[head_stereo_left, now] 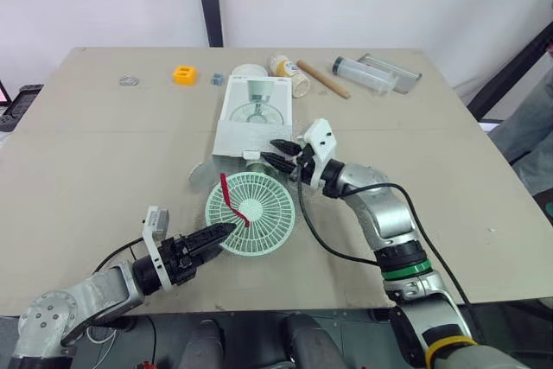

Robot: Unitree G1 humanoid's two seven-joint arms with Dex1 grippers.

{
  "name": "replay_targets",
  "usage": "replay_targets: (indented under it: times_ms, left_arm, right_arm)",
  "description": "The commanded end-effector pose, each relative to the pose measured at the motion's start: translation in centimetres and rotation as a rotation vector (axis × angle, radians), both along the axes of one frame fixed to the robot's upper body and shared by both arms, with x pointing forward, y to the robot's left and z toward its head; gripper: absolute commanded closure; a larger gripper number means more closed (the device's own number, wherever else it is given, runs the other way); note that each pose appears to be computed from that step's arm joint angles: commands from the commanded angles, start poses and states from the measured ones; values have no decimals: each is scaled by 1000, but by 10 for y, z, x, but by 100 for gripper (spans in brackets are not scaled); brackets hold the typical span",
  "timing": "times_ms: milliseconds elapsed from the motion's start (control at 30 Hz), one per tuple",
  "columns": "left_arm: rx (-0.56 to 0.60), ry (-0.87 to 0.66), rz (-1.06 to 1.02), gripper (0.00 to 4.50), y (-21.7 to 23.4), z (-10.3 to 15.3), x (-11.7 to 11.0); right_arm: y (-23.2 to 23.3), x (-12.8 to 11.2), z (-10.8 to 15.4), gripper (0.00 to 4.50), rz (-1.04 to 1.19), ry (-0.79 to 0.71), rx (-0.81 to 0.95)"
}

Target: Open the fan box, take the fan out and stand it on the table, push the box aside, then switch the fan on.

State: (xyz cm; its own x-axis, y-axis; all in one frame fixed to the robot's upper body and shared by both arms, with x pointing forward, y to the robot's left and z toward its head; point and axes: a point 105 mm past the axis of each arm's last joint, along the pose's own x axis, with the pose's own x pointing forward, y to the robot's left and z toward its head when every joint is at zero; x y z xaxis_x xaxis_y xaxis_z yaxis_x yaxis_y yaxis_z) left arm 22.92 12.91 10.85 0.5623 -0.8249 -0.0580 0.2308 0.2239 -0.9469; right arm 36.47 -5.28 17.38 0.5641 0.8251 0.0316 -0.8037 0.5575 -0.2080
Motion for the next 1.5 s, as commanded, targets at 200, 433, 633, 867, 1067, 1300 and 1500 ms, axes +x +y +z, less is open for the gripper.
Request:
replay_targets:
  times_ms: [200,433,633,867,1067,1300,1500]
  left_arm:
    - [51,-100,-69,0,15,11,-2]
    - [213,-182,-103,0,46,6,-6]
    - [411,-371,-83,0,86,21,5]
    - [737,-753,-74,0,102,51,36]
    - [1067,-1225,-75,0,89,70,54]
    - [1326,-1653,-191,0,85,74,53]
    - [1442,-2012,-356,0,76,59,47]
  right_arm:
    - [-36,-39,39,3,173,-105,66]
    - [-53,-58,25,3,230,-66,30]
    - [-62,-65,15,3,248,-44,-4]
    - [-49,-68,33,3,278,-81,-18]
    - [-43,-76,36,3,292,-79,-1]
    - [-47,-79,33,3,279,-60,-2]
    - [-53,-83,22,3,260,-24,-4]
